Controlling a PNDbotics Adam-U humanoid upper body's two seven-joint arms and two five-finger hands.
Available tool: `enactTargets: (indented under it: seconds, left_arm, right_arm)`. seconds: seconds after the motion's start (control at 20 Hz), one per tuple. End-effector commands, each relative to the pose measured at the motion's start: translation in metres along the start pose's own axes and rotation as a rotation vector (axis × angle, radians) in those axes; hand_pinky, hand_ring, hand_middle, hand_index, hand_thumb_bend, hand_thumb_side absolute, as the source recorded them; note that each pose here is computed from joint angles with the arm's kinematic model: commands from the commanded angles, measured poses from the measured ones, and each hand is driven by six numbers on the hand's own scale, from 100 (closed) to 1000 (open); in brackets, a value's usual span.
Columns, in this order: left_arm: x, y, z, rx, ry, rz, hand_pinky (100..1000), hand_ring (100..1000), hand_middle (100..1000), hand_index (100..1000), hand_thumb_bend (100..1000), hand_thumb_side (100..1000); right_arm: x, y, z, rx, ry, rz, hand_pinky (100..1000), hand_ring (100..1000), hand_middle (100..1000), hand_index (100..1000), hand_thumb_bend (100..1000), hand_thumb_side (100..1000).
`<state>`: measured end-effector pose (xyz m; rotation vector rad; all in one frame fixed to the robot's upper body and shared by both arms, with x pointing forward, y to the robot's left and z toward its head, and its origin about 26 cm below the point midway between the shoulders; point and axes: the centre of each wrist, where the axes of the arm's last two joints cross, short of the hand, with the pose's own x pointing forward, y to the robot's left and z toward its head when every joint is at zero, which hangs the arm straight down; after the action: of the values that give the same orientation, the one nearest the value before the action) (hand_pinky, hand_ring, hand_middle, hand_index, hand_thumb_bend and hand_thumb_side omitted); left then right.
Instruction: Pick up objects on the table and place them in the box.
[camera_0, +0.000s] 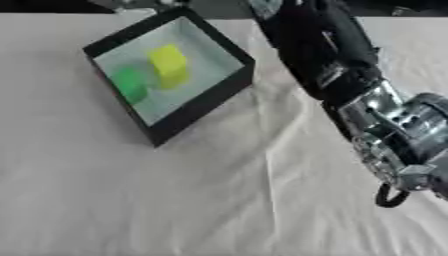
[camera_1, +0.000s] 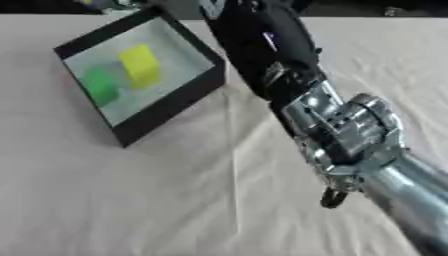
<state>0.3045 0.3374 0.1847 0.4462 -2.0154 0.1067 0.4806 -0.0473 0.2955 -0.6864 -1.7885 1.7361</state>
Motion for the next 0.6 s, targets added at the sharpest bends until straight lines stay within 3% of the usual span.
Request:
enactTargets:
  seconds: [0.05, 0.25, 0.35, 0.4, 0.45, 0.5, 0.6]
  left_arm:
    - [0.009, 0.0, -0.004, -0.005, -0.035, 0.008, 826, 645, 719, 802, 119, 761]
    - [0.009, -0.001, -0.004, -0.004, -0.035, 0.011, 826, 645, 719, 802, 119, 762]
    - [0.009, -0.001, -0.003, -0.004, -0.034, 0.012, 826, 645, 718, 802, 119, 762]
    - [0.009, -0.001, -0.003, -0.004, -0.034, 0.013, 826, 645, 718, 802, 119, 763]
    - [0.009, -0.001, -0.003, -0.004, -0.033, 0.012, 826, 645, 718, 802, 119, 763]
    - [0.008, -0.001, -0.003, -0.004, -0.031, 0.012, 826, 645, 718, 802, 120, 764]
    - [0.008, -0.001, -0.003, -0.003, -0.03, 0.011, 826, 646, 718, 802, 120, 763]
  right_arm:
    - [0.007, 0.009, -0.008, 0.009, 0.019, 0.046, 842, 678, 475, 624, 340, 243]
    - [0.009, 0.042, -0.015, 0.061, 0.045, 0.063, 847, 715, 527, 682, 438, 273]
    - [0.01, 0.053, -0.016, 0.075, 0.042, 0.071, 856, 747, 586, 732, 438, 263]
    - [0.011, 0.057, -0.017, 0.086, 0.035, 0.078, 885, 821, 714, 829, 418, 171]
    - [0.012, 0.06, -0.017, 0.098, 0.025, 0.086, 893, 840, 743, 850, 422, 204]
    - [0.011, 0.062, -0.017, 0.102, 0.016, 0.09, 911, 880, 799, 891, 467, 351]
    - [0.01, 0.061, -0.016, 0.087, 0.007, 0.087, 921, 904, 832, 922, 546, 438]
